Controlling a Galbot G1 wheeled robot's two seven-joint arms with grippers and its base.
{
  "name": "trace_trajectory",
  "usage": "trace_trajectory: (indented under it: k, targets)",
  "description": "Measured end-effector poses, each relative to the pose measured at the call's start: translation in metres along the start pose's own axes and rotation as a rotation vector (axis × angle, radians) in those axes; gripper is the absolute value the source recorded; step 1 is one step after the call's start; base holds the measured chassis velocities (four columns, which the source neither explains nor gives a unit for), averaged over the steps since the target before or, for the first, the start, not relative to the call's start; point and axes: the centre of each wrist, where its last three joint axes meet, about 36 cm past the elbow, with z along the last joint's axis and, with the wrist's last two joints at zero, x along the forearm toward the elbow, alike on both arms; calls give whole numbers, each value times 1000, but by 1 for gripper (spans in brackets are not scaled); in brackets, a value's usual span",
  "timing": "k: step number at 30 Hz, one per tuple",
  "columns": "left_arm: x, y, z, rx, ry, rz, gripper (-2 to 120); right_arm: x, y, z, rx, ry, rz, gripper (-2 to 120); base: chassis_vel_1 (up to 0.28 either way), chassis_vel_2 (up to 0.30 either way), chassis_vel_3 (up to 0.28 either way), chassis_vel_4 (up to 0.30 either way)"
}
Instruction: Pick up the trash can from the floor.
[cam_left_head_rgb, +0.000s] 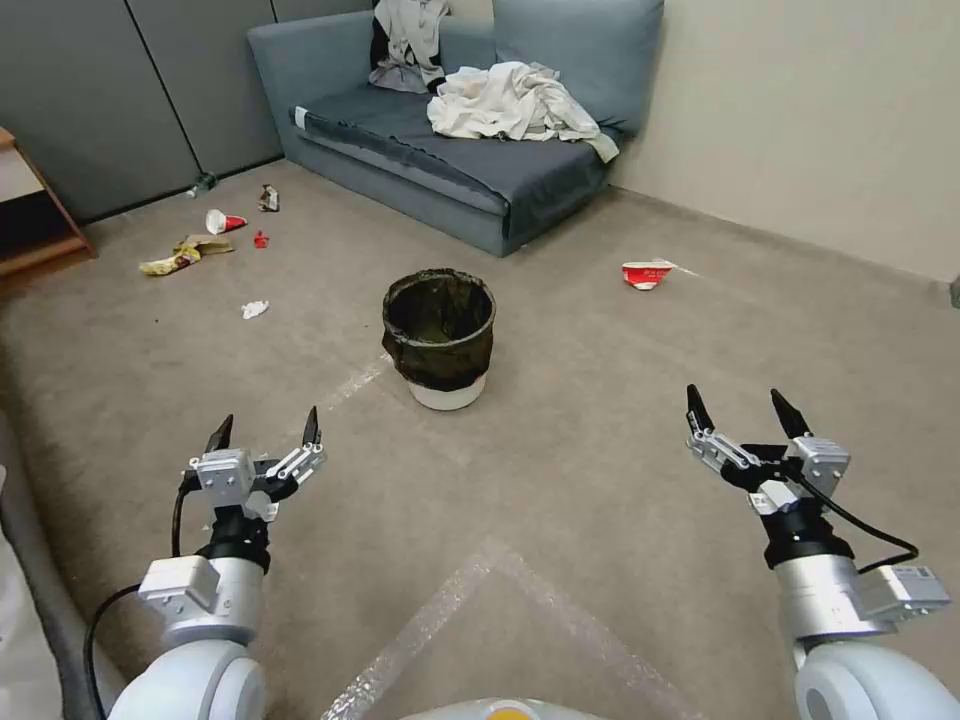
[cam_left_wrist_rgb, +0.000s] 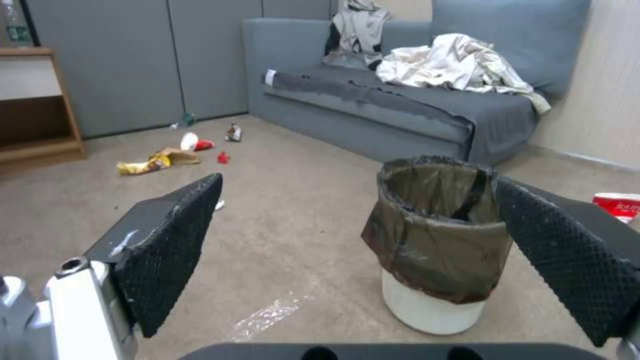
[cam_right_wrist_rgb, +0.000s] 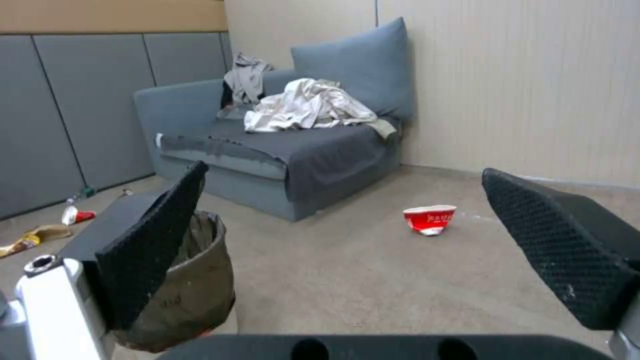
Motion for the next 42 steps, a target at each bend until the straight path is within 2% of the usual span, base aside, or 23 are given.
trace_trajectory:
  k: [5, 42]
  targets:
    - [0, 0, 0, 2, -4, 4, 100, 1, 0, -1, 0, 0, -2, 100, -55, 60, 45, -44]
    - [1, 1, -2, -2, -14, 9, 100, 6, 4, -6, 0, -14, -15, 100, -158, 160, 162, -163]
